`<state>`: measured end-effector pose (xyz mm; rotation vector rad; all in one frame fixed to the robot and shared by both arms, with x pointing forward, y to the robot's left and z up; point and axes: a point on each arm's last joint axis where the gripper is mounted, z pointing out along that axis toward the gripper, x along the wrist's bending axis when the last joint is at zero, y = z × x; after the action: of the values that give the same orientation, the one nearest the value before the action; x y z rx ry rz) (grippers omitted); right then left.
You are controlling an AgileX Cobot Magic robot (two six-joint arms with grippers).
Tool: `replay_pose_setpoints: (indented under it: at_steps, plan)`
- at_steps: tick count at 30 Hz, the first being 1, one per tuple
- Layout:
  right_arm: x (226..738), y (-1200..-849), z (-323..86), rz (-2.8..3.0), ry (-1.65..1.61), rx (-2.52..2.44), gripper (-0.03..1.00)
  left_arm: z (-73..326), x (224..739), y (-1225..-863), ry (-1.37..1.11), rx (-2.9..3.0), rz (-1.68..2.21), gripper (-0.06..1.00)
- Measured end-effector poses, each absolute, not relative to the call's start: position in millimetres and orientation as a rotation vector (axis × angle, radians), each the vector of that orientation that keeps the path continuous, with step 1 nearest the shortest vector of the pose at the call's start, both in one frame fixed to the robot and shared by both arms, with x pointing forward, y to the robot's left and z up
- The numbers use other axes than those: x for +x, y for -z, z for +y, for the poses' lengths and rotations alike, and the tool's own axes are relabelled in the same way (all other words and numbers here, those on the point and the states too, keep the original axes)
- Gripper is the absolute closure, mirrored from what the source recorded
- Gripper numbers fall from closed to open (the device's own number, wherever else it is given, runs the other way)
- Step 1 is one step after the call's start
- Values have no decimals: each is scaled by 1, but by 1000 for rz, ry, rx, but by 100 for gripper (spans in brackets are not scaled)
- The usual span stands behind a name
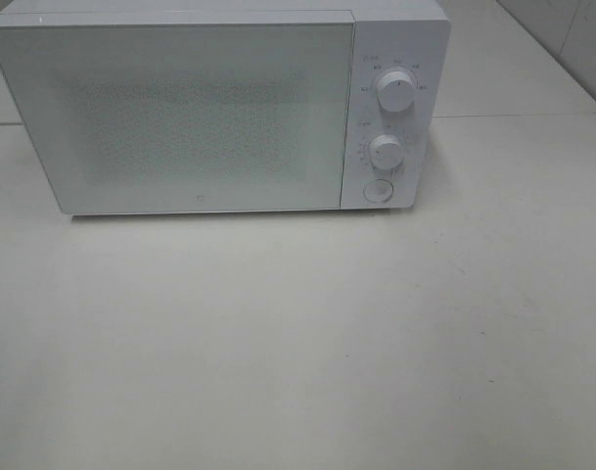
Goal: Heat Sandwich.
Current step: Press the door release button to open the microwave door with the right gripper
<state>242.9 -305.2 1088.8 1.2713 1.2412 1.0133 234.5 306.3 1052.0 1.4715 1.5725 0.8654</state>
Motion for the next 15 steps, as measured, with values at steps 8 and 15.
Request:
replay_pose_setpoints:
  at_steps: [8,15]
  plan:
    - [280,-1113,-304,1145,-1097,1119,35,306,235,-1052,-865,1472,1572,4]
    - [331,-1114,-304,1202,-1084,1129,37,306,235,-1052,-865,1472,1572,4]
